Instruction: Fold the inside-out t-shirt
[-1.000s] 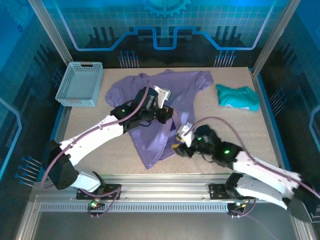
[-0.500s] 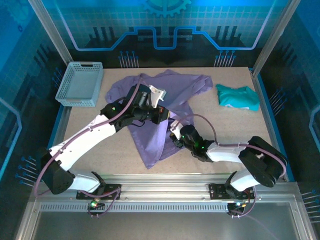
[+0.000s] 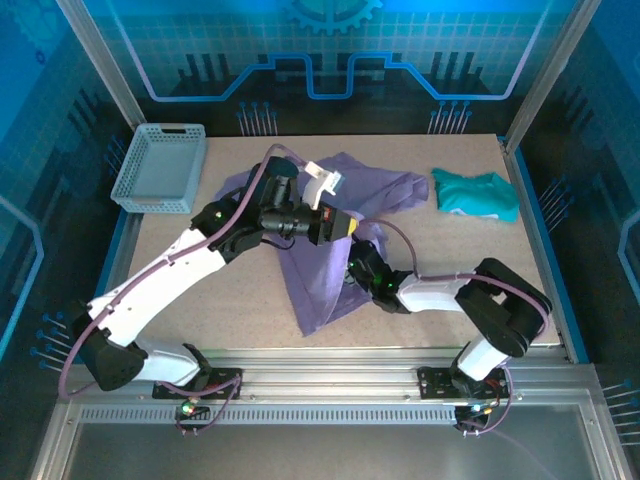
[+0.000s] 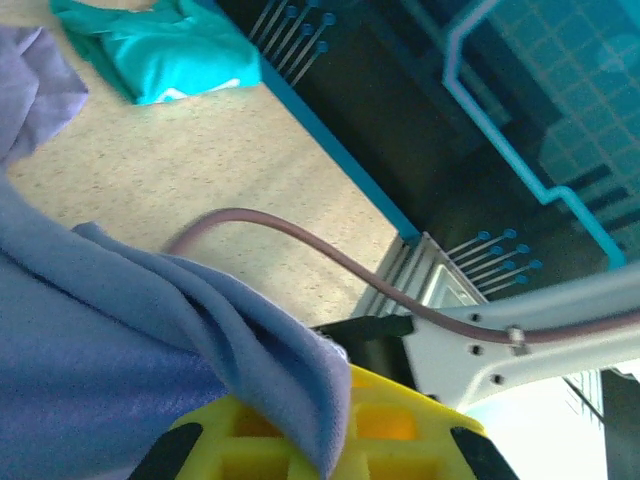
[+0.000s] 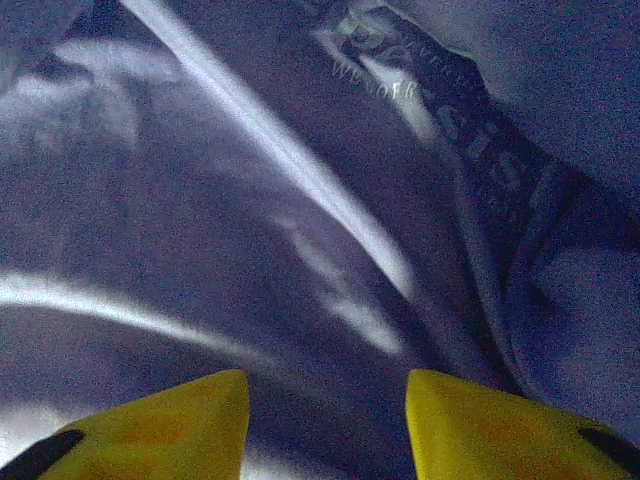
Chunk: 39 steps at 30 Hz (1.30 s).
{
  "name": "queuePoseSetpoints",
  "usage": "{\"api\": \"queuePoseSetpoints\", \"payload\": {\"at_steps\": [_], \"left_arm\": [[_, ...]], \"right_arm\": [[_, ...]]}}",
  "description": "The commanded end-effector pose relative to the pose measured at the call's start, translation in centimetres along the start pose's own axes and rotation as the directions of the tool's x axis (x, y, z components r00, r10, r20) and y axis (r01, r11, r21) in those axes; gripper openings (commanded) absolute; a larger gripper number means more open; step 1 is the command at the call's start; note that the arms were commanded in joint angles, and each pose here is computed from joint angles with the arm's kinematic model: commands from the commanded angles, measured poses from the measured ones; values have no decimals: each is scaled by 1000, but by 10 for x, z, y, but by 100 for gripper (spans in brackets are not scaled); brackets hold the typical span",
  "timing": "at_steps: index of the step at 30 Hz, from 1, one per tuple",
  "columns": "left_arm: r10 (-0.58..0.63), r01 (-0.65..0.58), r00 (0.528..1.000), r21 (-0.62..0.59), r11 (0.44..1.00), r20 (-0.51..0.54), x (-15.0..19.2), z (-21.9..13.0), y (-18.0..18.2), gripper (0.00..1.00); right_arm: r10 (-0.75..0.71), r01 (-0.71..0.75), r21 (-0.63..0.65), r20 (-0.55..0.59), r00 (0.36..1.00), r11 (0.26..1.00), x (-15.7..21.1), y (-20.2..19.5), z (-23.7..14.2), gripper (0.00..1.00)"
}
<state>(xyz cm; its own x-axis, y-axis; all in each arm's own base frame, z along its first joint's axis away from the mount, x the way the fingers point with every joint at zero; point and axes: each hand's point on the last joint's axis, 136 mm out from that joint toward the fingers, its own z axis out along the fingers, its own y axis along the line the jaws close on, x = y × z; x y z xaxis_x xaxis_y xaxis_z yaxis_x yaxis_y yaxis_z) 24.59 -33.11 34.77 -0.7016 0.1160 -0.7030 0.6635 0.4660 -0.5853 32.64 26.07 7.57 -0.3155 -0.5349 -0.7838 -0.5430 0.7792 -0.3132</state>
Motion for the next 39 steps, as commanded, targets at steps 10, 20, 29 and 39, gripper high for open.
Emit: {"api": "queuePoseSetpoints", "payload": {"at_steps": [10, 20, 29, 39], "left_arm": [[104, -116, 989, 125, 985, 102, -40, -23, -55, 0], [135, -149, 985, 136, 979, 110, -51, -19, -64, 0], [177, -201, 975, 191, 961, 135, -51, -35, -83, 0], [228, -263, 956, 202, 943, 183, -54, -54, -97, 0]], "right_arm": [[35, -30, 45, -116, 993, 999, -14, -10, 37, 61], [-49, 72, 93, -224, 973, 993, -9, -11, 61, 73], [-79, 97, 38, -340, 937, 995, 4, -14, 91, 78], [-84, 87, -13, -433, 898, 996, 4, -22, 112, 87]]}}
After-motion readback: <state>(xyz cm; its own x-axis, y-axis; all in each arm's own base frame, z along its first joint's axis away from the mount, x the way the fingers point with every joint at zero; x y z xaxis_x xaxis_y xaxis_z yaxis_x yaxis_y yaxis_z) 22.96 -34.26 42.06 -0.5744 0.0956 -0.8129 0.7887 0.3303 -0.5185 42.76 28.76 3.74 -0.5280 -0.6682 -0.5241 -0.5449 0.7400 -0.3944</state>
